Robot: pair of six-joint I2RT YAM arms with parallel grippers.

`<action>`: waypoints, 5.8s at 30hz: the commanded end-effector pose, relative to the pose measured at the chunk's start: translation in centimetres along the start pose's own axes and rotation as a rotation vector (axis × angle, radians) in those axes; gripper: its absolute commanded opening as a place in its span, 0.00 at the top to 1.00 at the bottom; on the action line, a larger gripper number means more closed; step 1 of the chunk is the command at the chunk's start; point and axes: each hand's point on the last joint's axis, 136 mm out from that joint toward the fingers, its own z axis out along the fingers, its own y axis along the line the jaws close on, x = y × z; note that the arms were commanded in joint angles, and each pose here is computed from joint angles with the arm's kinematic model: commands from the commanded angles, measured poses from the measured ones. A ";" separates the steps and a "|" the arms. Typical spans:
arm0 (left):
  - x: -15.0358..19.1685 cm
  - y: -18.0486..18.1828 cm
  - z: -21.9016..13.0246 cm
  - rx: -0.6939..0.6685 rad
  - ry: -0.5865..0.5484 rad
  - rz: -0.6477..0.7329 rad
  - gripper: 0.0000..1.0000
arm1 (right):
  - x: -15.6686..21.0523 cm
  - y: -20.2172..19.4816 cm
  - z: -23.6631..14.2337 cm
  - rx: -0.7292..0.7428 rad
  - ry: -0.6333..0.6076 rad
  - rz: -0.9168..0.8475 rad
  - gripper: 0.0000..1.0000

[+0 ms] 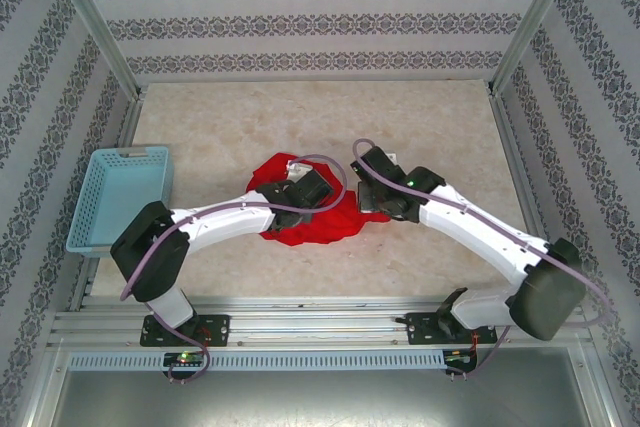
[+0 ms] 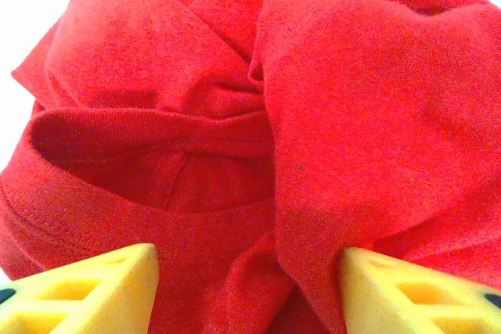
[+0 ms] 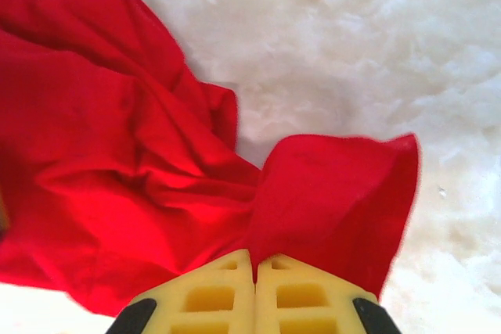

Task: Fold the inside-out t-shirt

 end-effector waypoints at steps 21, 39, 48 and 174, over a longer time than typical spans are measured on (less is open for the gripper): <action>-1.7 5.6 0.9 0.087 0.141 -0.160 0.19 | 5.7 -13.9 3.9 0.256 0.056 0.278 1.00; -6.0 6.9 -4.0 0.133 0.021 -0.158 1.00 | 0.4 -8.9 4.5 0.132 0.017 0.184 1.00; -13.3 14.8 -20.0 0.054 -0.396 -0.277 1.00 | -5.8 -2.0 2.5 -0.033 -0.069 0.098 1.00; -4.3 -2.9 -2.8 0.482 -0.103 -0.106 0.95 | -4.0 -2.2 3.7 -0.231 -0.168 0.136 0.82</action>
